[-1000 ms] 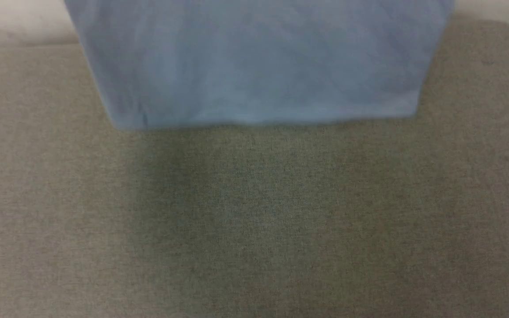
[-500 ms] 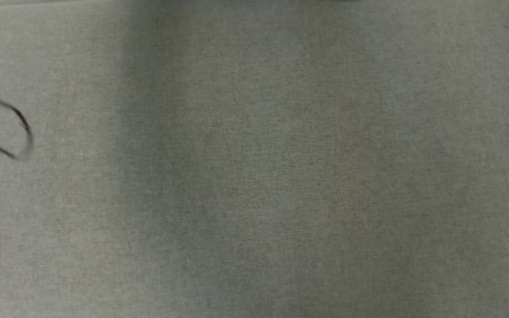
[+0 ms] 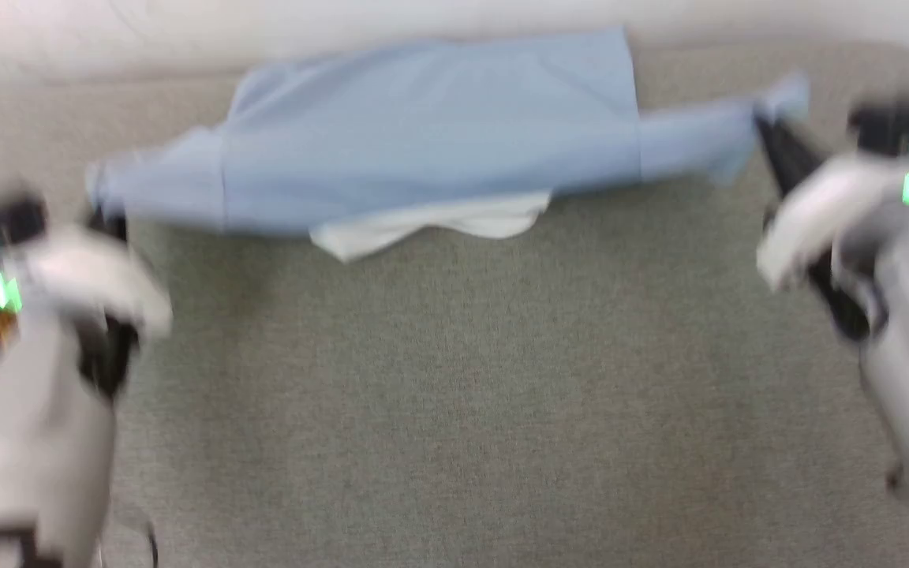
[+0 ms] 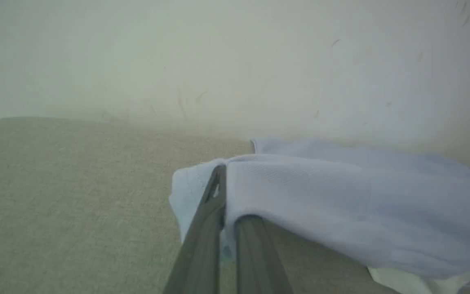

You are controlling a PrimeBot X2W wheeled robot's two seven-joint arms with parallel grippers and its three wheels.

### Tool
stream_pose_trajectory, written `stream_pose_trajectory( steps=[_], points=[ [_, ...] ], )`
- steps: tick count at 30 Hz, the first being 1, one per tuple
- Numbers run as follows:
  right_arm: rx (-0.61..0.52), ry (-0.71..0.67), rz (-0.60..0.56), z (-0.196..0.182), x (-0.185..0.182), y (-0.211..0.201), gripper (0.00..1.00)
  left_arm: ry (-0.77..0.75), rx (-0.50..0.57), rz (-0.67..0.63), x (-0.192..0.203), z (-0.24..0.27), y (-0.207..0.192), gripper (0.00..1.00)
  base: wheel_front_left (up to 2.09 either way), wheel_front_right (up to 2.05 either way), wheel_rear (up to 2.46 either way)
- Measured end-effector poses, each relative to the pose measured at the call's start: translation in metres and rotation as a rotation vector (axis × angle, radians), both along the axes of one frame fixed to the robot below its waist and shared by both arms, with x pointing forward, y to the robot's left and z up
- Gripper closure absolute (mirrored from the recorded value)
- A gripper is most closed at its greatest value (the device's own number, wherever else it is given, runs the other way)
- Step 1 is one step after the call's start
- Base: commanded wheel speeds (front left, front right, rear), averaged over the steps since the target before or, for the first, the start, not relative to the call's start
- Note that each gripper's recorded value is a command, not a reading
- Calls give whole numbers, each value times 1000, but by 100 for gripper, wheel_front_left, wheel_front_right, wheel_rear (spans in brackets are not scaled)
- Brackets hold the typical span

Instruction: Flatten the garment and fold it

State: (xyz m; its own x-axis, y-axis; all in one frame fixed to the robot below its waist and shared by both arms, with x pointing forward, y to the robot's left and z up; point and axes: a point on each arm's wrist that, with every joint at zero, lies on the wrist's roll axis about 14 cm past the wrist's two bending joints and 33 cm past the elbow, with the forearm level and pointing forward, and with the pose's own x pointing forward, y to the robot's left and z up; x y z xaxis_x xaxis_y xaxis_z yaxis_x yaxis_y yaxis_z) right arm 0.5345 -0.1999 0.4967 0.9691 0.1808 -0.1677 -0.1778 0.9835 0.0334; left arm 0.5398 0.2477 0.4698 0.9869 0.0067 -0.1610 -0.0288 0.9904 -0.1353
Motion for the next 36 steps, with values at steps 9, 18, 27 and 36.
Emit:
stream_pose_trajectory(
  steps=[9,18,27,36],
  points=[
    [78,73,-49,-21,-101,-25,100,71,-49,52,-114,-36,10,100,0,0,0],
    [83,156,-148,-16,-190,-43,100,162,-13,47,-195,-10,1,100,0,0,0],
    [139,390,-280,-53,-268,-43,100,382,-5,87,-269,-24,2,100,0,0,0],
    [178,747,-300,-107,-334,-33,64,554,-65,142,-306,-60,1,100,0,0,0]
  ],
)
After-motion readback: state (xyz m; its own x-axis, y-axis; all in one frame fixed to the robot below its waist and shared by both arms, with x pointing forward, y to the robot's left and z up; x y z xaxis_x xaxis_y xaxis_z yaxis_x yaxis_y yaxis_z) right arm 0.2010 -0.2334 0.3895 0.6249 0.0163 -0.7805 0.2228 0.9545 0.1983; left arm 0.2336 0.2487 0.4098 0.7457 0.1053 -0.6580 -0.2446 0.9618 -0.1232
